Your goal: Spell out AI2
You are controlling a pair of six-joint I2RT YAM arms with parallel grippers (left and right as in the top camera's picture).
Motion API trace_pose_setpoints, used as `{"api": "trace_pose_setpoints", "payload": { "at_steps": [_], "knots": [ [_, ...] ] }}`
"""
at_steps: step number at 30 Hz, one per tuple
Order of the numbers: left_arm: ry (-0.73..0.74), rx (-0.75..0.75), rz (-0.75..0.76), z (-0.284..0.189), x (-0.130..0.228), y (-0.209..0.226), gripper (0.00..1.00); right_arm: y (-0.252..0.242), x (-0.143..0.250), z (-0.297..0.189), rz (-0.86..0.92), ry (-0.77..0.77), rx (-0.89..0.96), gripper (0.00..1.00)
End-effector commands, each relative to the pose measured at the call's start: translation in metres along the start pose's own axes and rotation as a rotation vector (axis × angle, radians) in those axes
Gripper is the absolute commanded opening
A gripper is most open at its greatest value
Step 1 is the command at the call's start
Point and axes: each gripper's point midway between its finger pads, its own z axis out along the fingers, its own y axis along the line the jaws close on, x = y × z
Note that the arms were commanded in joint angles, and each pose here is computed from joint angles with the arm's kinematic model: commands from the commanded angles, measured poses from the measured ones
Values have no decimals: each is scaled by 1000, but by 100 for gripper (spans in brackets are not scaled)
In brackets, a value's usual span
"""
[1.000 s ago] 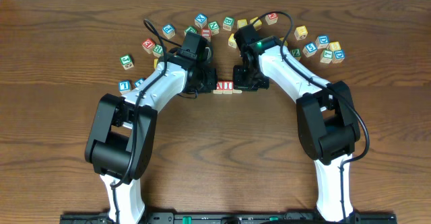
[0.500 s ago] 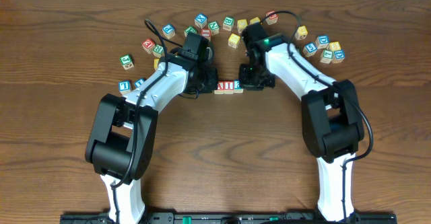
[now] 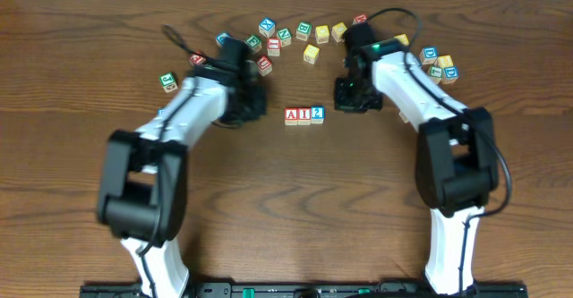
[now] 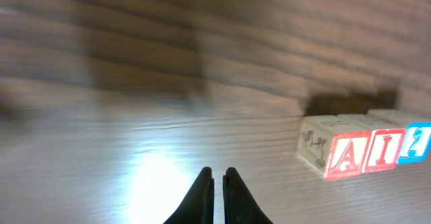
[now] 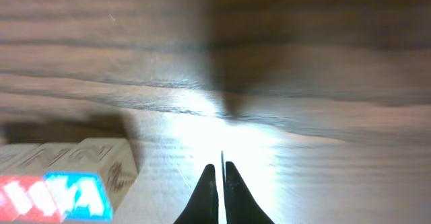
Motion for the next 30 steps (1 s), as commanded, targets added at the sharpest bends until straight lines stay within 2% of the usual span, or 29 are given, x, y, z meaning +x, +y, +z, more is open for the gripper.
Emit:
{"api": "trace_pose_setpoints", "payload": {
  "at_steps": [1, 4, 5, 6, 8, 10, 12, 13, 22, 26, 30],
  "knots": [
    [-181, 9, 31, -68, -38, 2, 8, -4, -19, -62, -87, -144, -26, 1],
    [-265, 19, 8, -105, -49, 10, 10, -4, -23, -99, -149, -225, -39, 1],
    [-288, 21, 5, -114, -51, 11, 37, -3, -24, -113, -163, -256, -45, 2],
    [-310, 25, 3, -123, -53, 12, 98, -2, -24, -130, -175, -294, -52, 4],
    [-341, 31, -4, -135, -55, 12, 98, -1, -22, -161, -191, -360, -65, 15],
    [-369, 45, -23, -141, -60, 9, 98, 1, -17, -192, -196, -424, -79, 36],
    [-373, 45, -22, -142, -60, 8, 98, 1, -8, -222, -201, -483, -92, 86],
    [-373, 45, -22, -141, -61, 9, 98, 1, -3, -234, -203, -505, -98, 99],
    [-372, 45, -22, -141, -61, 9, 98, 2, 33, -314, -225, -683, -142, 99],
    [-372, 45, -22, -141, -61, 9, 98, 0, 43, -324, -226, -697, -145, 99],
    [-372, 45, -22, -141, -61, 9, 98, -19, 47, -329, -215, -718, -42, 99]
  ]
}}
